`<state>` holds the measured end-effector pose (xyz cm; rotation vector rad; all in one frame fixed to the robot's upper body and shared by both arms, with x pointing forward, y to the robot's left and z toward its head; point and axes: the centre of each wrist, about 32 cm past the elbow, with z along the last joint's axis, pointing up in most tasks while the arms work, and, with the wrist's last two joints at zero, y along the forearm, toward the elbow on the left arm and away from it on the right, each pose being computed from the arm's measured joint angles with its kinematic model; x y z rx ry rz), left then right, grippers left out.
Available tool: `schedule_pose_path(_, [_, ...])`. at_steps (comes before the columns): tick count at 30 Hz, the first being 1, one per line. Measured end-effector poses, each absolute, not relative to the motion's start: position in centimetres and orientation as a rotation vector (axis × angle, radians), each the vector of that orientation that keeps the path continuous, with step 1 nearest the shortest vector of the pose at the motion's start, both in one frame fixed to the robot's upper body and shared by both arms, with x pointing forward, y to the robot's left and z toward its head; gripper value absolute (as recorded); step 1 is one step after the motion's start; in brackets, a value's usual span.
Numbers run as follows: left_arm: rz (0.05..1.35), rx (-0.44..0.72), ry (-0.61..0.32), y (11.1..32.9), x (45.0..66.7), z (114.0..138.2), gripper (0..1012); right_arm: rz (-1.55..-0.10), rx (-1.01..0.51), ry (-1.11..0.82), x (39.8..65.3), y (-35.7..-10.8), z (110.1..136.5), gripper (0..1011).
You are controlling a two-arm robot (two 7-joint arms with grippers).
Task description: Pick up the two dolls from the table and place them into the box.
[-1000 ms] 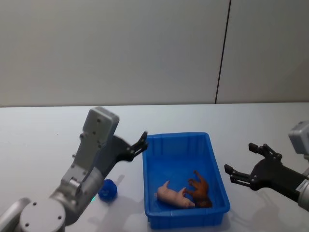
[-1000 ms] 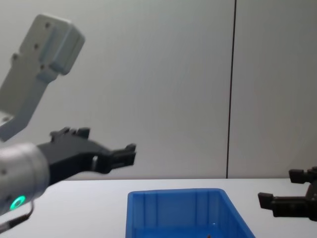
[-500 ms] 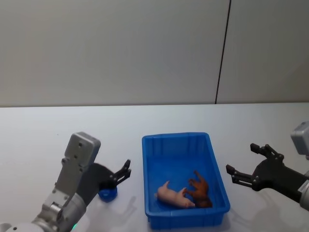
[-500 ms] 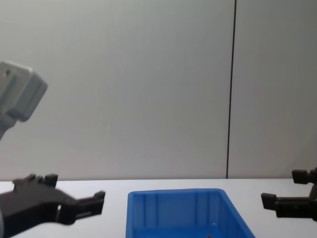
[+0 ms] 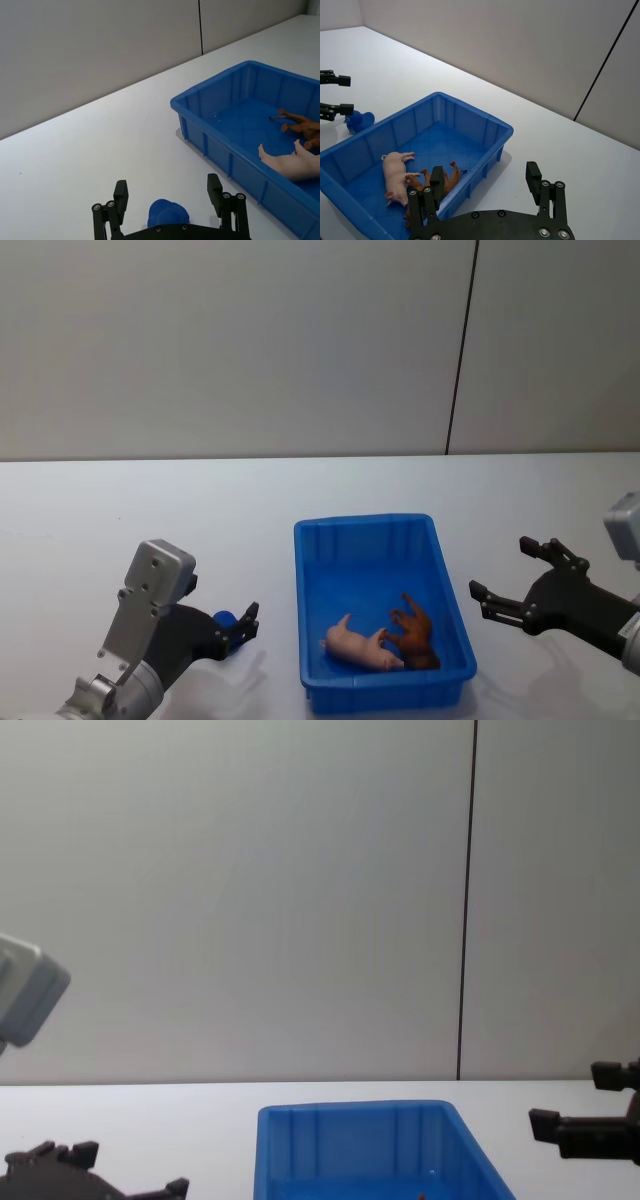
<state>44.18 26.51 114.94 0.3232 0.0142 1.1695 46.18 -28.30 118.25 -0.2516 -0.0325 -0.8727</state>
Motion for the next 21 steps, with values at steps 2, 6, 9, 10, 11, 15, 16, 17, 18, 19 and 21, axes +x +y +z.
schedule_pose_path(2, [1.166,0.327,0.018,26.7,44.3,114.7,1001,-0.873,-0.252,-0.032,46.2,-28.3,118.2,1001])
schedule_pose_path(6, [1.158,0.342,0.029,27.1,44.8,114.1,1001,-0.873,-0.252,-0.032,46.2,-28.3,118.2,1001])
schedule_pose_path(9, [1.153,0.350,0.034,27.3,45.1,113.8,1001,-0.873,-0.252,-0.032,46.2,-28.3,118.2,1001])
schedule_pose_path(10, [1.149,0.355,0.036,27.4,45.2,113.6,1001,-0.873,-0.252,-0.032,46.2,-28.3,118.2,1001])
schedule_pose_path(11, [1.148,0.357,0.037,27.5,45.3,113.5,1001,-0.873,-0.252,-0.032,46.2,-28.3,118.2,1001])
schedule_pose_path(15, [1.138,0.373,0.046,27.8,45.8,112.9,1001,-0.873,-0.252,-0.032,46.2,-28.3,118.2,1001])
schedule_pose_path(16, [1.137,0.375,0.048,27.9,45.8,112.8,1001,-0.873,-0.252,-0.032,46.2,-28.3,118.2,1001])
schedule_pose_path(17, [1.136,0.378,0.049,27.9,45.9,112.7,1001,-0.873,-0.252,-0.032,46.2,-28.3,118.2,1001])
schedule_pose_path(18, [1.133,0.381,0.051,27.9,46.0,112.7,1001,-0.873,-0.252,-0.032,46.2,-28.3,118.2,1001])
schedule_pose_path(19, [1.130,0.386,0.055,28.0,46.1,112.5,1001,-0.872,-0.252,-0.032,46.2,-28.3,118.2,1001])
schedule_pose_path(21, [1.126,0.390,0.058,28.1,46.3,112.3,1001,-0.873,-0.252,-0.032,46.2,-28.3,118.2,1001])
